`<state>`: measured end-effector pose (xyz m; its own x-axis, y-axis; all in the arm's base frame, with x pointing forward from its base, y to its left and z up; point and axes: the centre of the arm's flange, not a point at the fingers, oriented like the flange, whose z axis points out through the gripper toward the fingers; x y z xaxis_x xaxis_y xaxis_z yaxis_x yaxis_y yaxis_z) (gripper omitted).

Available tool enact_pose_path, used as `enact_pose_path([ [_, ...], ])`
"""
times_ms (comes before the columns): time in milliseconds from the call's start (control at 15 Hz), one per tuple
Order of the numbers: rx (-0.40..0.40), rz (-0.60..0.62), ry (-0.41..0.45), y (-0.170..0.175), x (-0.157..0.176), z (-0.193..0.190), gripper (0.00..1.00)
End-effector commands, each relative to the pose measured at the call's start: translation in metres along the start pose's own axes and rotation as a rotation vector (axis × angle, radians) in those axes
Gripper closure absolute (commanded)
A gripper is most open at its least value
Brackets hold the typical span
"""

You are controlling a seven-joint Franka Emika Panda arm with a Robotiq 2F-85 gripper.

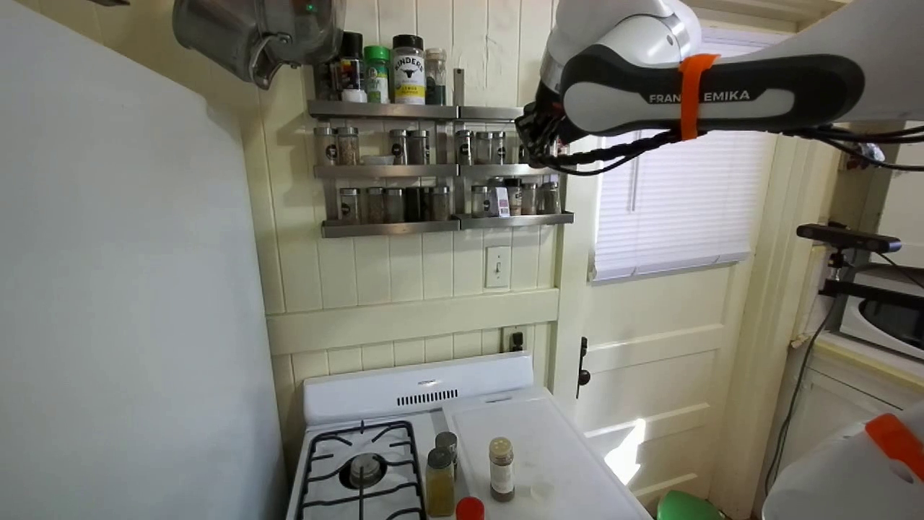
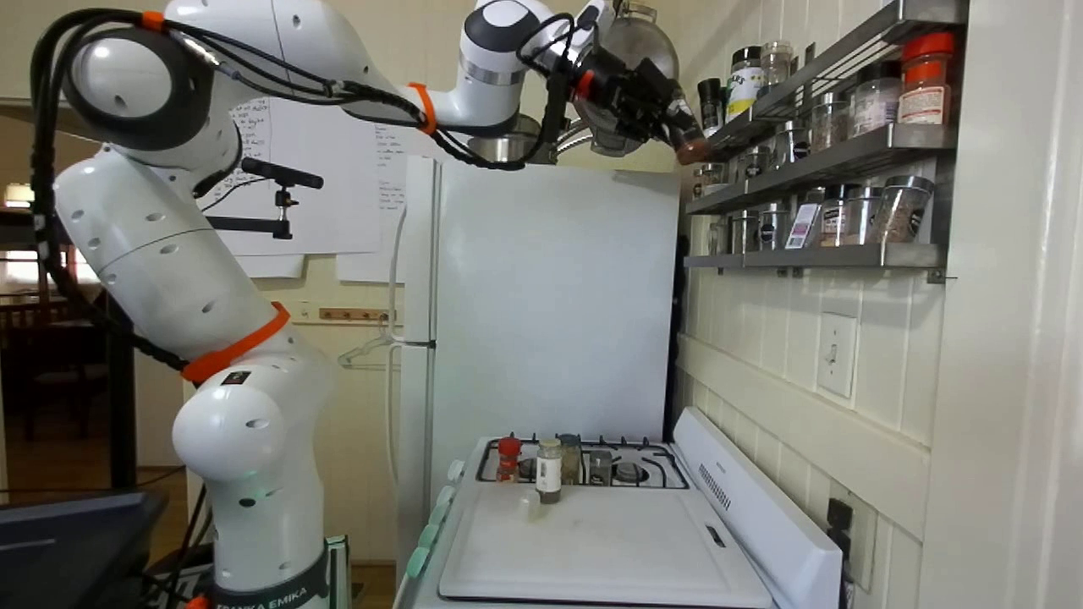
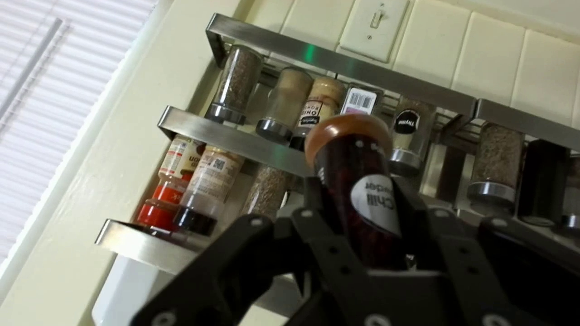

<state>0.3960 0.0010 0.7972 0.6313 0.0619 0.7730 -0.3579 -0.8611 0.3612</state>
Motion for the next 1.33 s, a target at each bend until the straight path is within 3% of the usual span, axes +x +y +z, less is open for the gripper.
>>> enact_pose_path([
  [0,-0.038,-0.018,0.006,0.019,0.027,-0.01,0.84],
  [733,-0.052,-0.081,0.069,0.056,0.09,-0.006,0.84],
  [800,-0.035,-0.056,0.074,0.051,0.069,-0.005,0.59],
  [1133,-0.037,-0.066,0.082,0.053,0.08,0.0,0.59],
  [1200,-0.037,-0.066,0.083,0.053,0.08,-0.001,0.84],
  [1267,-0.044,-0.055,0.085,0.057,0.085,-0.002,0.84],
])
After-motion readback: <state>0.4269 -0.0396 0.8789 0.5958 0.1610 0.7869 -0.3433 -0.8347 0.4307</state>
